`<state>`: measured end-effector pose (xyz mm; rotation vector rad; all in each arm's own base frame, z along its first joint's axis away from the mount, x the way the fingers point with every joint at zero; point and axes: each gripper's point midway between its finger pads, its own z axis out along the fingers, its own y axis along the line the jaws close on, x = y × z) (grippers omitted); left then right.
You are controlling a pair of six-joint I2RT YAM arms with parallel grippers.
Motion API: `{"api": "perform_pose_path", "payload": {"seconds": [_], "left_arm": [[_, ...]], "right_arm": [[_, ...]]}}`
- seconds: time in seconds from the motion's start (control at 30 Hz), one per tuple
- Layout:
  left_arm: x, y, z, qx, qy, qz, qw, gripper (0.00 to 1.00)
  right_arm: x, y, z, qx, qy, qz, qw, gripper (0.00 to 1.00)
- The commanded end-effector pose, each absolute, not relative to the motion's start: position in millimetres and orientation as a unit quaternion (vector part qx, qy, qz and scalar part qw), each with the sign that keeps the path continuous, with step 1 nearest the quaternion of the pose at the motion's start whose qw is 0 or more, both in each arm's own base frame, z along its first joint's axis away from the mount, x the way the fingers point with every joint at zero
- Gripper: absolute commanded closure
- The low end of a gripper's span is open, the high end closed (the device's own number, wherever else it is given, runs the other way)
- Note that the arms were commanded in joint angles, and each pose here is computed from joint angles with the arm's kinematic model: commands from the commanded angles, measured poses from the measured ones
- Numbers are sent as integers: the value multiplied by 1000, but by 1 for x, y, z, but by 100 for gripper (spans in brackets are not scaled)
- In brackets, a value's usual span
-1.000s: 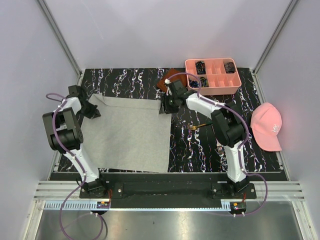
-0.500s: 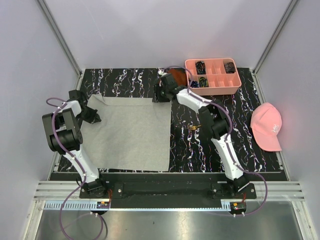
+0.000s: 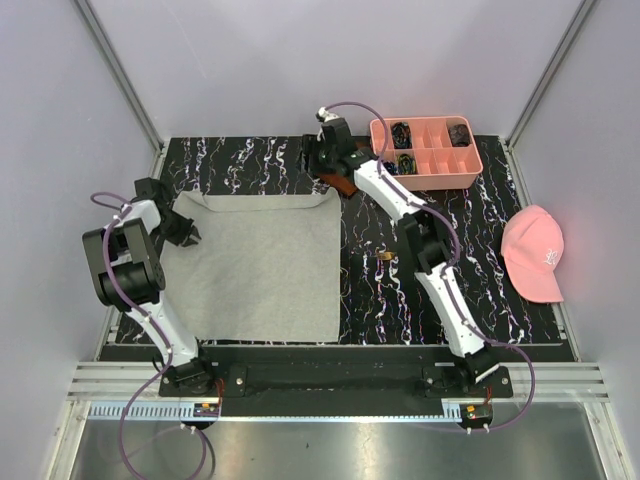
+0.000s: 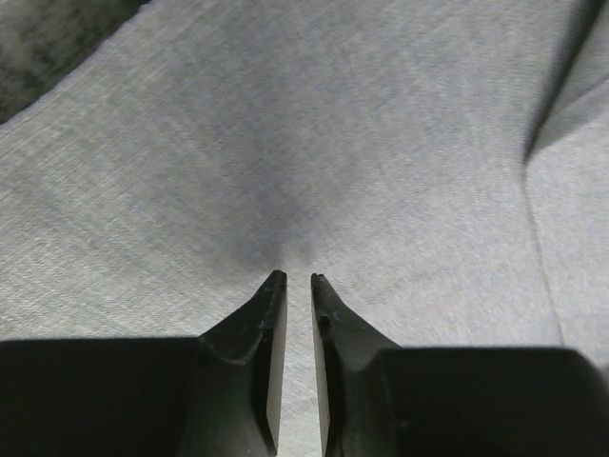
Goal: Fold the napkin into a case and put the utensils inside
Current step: Flatten out the crumpled napkin at the center of the board.
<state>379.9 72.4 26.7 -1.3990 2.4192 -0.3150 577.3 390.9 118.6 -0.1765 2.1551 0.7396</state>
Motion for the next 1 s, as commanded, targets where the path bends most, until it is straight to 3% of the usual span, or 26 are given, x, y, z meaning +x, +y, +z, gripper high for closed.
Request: {"api": "perform_pose_path", "payload": {"seconds": [0.0, 0.17, 0.37, 0.57, 0.77, 0.97], "left_arm": [[428, 78, 60, -465, 842, -157, 223, 81], [464, 81, 62, -480, 825, -190, 230, 83], [473, 79, 44, -493, 821, -194, 215, 86], [490, 67, 38, -484, 814, -231, 224, 87], [545, 60, 65, -467, 765, -332, 294, 82], [619, 82, 140, -429, 677, -446, 399, 78]], "right_arm": [[516, 398, 154, -92, 868, 323, 367, 33], [472, 398, 134, -98, 876, 337, 331, 40], [447, 396, 111, -98, 884, 347, 298, 58], [442, 394, 87, -94, 891, 343, 281, 59], [445, 395, 75, -83, 896, 342, 272, 59], [456, 395, 81, -78, 893, 334, 292, 58]]}}
